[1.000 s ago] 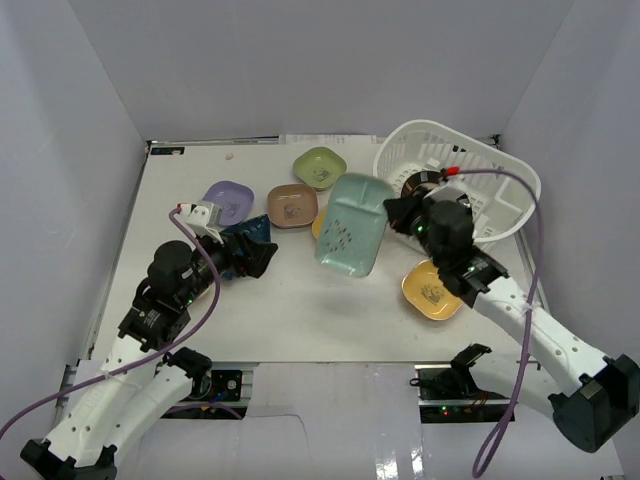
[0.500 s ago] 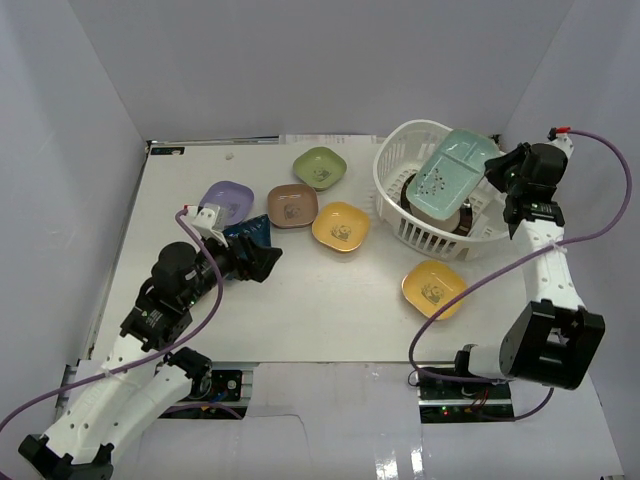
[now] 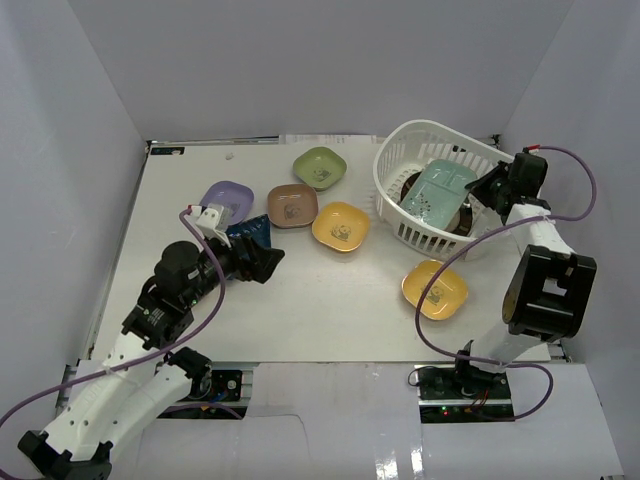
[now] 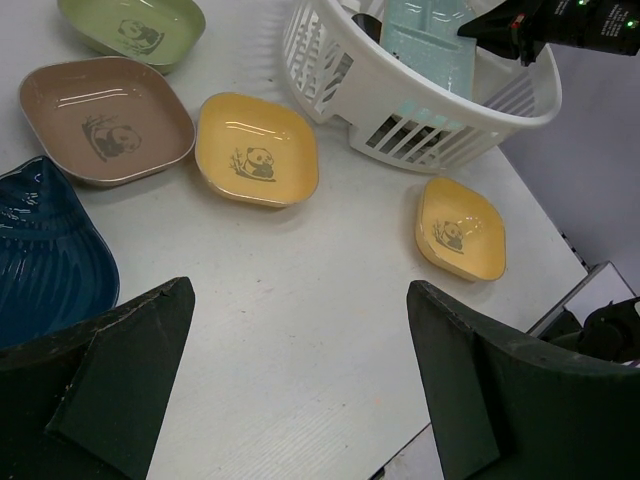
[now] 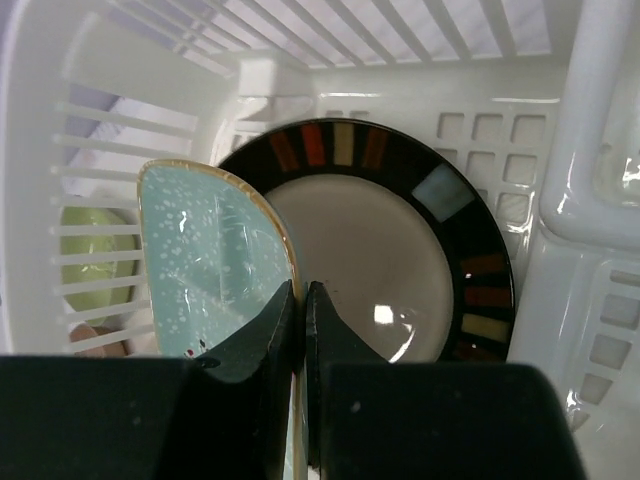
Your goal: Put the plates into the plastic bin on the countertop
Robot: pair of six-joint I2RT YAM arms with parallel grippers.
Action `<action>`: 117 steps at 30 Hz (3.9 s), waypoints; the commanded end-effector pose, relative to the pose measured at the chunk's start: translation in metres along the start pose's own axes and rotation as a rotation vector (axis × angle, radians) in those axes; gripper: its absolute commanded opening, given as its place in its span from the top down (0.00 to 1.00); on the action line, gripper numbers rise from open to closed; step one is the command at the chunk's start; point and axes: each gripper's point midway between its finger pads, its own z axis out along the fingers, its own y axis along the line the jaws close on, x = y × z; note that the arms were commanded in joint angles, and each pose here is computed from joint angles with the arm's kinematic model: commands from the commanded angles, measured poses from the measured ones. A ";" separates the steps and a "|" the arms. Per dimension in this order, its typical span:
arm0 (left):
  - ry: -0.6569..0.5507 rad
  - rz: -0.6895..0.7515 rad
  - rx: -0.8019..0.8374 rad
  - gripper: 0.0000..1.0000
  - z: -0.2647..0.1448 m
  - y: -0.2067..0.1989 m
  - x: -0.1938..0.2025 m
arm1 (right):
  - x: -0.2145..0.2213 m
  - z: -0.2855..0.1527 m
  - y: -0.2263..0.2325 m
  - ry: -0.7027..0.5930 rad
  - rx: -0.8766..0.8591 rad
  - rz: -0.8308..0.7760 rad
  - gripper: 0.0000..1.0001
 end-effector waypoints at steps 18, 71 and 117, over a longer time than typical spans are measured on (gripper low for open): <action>0.058 -0.002 -0.007 0.02 0.010 0.005 0.012 | -0.039 0.038 0.005 -0.022 0.042 -0.169 0.16; -0.184 -0.039 -0.232 0.02 -0.021 0.045 -0.033 | 0.455 -0.065 0.269 0.456 -0.600 -0.151 0.92; -0.132 -0.039 -0.188 0.02 -0.013 0.038 -0.022 | -0.017 -0.013 -0.008 -0.174 0.095 -0.175 0.59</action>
